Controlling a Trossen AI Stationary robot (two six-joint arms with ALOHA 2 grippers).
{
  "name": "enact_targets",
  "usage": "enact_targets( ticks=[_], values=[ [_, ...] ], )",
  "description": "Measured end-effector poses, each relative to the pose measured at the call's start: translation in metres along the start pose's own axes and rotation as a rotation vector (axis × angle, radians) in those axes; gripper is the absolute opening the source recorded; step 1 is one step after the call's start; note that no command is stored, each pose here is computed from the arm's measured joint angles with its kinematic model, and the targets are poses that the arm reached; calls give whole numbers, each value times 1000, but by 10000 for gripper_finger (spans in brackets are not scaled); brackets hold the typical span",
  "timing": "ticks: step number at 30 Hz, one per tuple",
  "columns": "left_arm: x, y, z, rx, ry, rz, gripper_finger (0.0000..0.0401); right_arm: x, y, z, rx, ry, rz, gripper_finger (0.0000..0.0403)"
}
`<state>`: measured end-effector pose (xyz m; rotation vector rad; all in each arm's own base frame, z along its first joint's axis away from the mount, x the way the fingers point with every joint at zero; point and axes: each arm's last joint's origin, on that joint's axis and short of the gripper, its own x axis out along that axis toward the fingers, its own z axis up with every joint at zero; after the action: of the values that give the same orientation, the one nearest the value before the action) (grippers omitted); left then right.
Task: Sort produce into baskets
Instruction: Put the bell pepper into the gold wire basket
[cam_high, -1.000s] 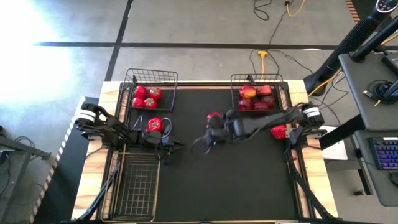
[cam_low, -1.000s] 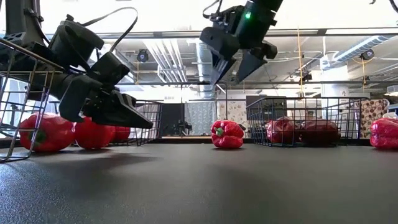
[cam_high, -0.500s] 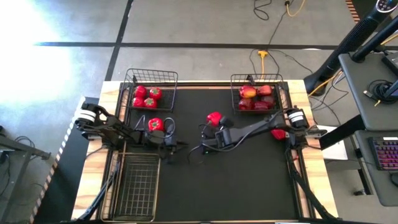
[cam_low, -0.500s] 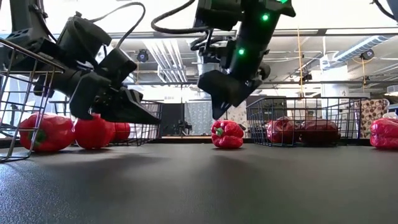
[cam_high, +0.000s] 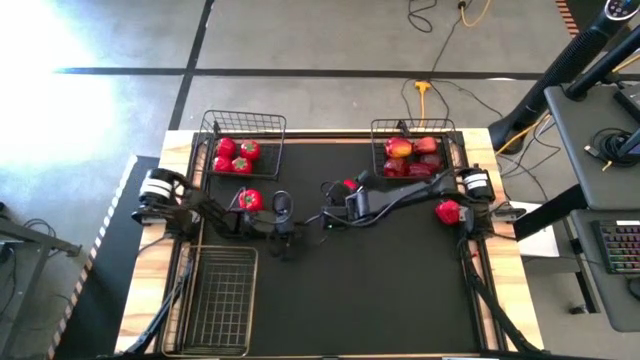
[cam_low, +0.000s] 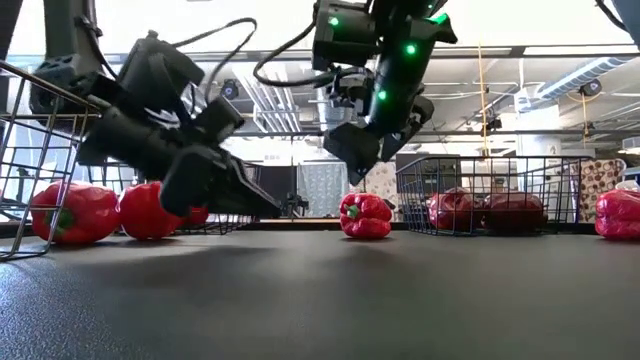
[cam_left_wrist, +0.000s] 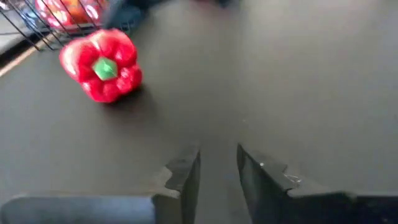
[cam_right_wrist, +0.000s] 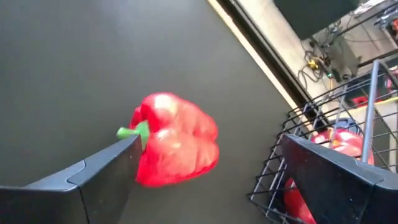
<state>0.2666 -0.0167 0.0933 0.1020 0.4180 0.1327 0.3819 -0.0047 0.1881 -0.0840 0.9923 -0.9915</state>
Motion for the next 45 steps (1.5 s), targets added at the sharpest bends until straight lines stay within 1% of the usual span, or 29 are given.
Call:
enact_targets(
  ticks=[3, 7, 12, 17, 19, 24, 27, 32, 36, 41, 45],
  values=[
    [11, -3, -6, -3, 25, -2, 115, 2, -8, 10, 33, 1, 5, 380],
    [22, -6, -14, -9, 12, -3, 142, 18, -23, 19, -7, 31, -22, 380],
    [26, -7, -24, -34, -23, -3, 162, 40, -42, 24, -30, 84, -54, 380],
    [26, -8, -30, -83, -28, -3, 165, 48, -46, 24, -15, 147, 40, 380],
    [26, -7, -30, -85, -30, -3, 166, 48, -44, 23, -22, 168, 84, 380],
    [23, -7, -30, -90, -43, -4, 166, 45, -40, 22, -29, 182, 138, 380],
    [22, -7, -29, -95, -50, -4, 166, 41, -35, 21, -30, 190, 193, 380],
    [21, -6, -24, -128, -95, -5, 166, 31, -24, 19, -23, 181, 244, 380],
    [20, -6, -21, -135, -129, -6, 167, 17, -11, 14, -56, 162, 278, 380],
    [20, -6, -18, -165, -163, -8, 196, -3, 5, 5, -78, 135, 306, 380],
    [19, -6, -15, -178, -196, -14, 239, -16, 12, 3, -74, 94, 256, 380]
  ],
)
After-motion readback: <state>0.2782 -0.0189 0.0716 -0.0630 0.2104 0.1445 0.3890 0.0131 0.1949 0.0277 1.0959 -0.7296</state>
